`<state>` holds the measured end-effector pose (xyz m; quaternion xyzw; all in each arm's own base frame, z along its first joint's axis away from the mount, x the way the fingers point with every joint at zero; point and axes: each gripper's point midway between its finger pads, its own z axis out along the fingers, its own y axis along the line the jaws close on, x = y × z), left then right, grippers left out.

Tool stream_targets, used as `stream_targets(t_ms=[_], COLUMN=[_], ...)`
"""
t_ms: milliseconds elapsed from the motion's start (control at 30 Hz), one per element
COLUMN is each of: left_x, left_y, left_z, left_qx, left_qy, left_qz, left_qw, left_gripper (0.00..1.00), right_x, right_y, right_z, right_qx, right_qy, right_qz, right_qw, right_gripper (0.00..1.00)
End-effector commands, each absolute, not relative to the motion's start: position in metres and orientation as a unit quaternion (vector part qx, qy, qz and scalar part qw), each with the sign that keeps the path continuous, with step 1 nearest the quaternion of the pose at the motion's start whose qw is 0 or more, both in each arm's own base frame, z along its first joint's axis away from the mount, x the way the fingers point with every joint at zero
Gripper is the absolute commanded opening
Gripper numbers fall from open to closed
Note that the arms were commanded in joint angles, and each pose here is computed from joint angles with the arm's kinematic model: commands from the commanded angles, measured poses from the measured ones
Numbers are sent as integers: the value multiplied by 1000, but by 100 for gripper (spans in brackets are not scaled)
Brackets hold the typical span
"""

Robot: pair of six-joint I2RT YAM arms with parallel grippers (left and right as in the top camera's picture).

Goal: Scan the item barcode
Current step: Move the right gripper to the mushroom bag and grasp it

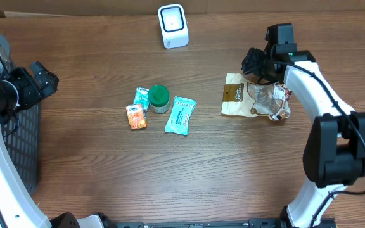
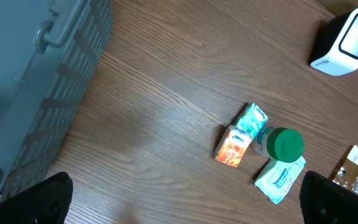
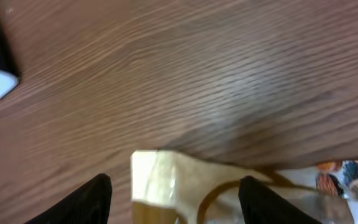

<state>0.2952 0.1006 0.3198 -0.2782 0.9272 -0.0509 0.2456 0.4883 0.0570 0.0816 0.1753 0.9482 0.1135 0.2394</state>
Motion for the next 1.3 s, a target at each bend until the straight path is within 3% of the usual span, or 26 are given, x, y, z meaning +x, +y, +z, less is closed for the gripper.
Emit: stream_targets(t_ms=[0, 367, 600, 700, 833, 1067, 1167, 1267], left_x=[292, 292, 292, 292, 292, 292, 292, 292], left_y=[101, 101, 101, 101, 101, 101, 101, 101], left_z=[326, 326, 326, 326, 326, 326, 326, 326], left_qx=[-283, -283, -283, -283, -283, -283, -283, -283], left_qy=[923, 923, 923, 923, 923, 923, 923, 923], left_qz=[-49, -49, -49, -49, -49, -49, -49, -49], left_qw=[256, 256, 256, 256, 256, 256, 256, 256], left_gripper=[100, 100, 100, 100, 100, 99, 100, 100], right_x=[481, 425, 352, 332, 326, 363, 362, 346], right_y=[56, 122, 221, 250, 267, 203, 108, 46], right_z=[43, 29, 23, 23, 29, 108, 138, 140], right_qx=[199, 154, 25, -18, -33, 54, 174, 248], right_qy=[954, 969, 985, 986, 985, 980, 975, 961], right_qz=[93, 181, 168, 165, 169, 171, 56, -33], right_qw=[204, 69, -8, -14, -7, 85, 127, 114], right_gripper=[67, 67, 69, 73, 70, 68, 68, 68])
